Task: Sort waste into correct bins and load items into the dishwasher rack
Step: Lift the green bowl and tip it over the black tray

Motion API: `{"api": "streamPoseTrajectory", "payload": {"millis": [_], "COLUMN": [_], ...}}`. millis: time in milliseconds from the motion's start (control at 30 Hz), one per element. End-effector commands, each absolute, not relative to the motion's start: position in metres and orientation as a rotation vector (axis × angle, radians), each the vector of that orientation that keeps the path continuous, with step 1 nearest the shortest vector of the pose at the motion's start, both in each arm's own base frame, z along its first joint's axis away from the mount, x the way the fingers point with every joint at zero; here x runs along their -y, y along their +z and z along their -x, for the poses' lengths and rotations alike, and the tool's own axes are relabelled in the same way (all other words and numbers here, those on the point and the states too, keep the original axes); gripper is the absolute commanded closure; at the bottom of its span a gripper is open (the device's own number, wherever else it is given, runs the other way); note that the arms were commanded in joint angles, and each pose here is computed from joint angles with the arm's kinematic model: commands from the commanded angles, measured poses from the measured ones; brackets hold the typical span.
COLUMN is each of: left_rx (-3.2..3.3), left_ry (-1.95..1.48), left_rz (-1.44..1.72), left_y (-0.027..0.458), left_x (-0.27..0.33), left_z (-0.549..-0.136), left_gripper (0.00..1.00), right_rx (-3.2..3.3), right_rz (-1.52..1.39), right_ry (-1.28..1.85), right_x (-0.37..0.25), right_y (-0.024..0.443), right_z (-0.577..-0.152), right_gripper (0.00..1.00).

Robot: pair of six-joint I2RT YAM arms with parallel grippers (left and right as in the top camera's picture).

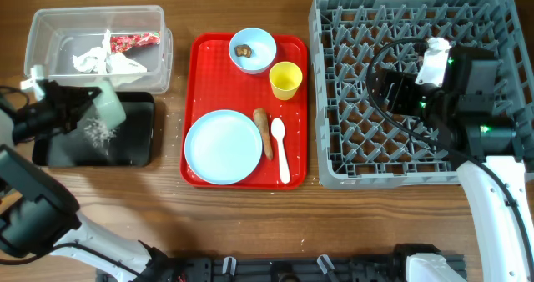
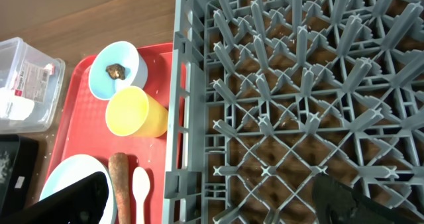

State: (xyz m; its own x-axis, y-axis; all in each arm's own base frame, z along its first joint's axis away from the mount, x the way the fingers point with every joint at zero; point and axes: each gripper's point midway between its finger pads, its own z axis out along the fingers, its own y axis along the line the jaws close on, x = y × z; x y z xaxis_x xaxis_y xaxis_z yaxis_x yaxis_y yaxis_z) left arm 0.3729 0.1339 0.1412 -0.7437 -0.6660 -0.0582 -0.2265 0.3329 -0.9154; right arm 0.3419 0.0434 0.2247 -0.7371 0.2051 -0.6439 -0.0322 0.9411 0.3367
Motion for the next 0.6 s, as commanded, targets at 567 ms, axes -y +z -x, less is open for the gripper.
{"api": "streamPoseTrajectory", "payload": {"millis": [567], "left_rx": [-1.656], "left_ry": [-1.769], "left_rz": [0.933], "left_y": [0.205], "left_x": [-0.174], "left_z": [-0.357], "left_gripper": [0.96], "right_rx": [-2.342], "right_rz": [-0.12], "right_ry": [0.442], "right_x": [-0.045], "right_y": [0.235], "right_z": [-0.346], "right_gripper": [0.0]}}
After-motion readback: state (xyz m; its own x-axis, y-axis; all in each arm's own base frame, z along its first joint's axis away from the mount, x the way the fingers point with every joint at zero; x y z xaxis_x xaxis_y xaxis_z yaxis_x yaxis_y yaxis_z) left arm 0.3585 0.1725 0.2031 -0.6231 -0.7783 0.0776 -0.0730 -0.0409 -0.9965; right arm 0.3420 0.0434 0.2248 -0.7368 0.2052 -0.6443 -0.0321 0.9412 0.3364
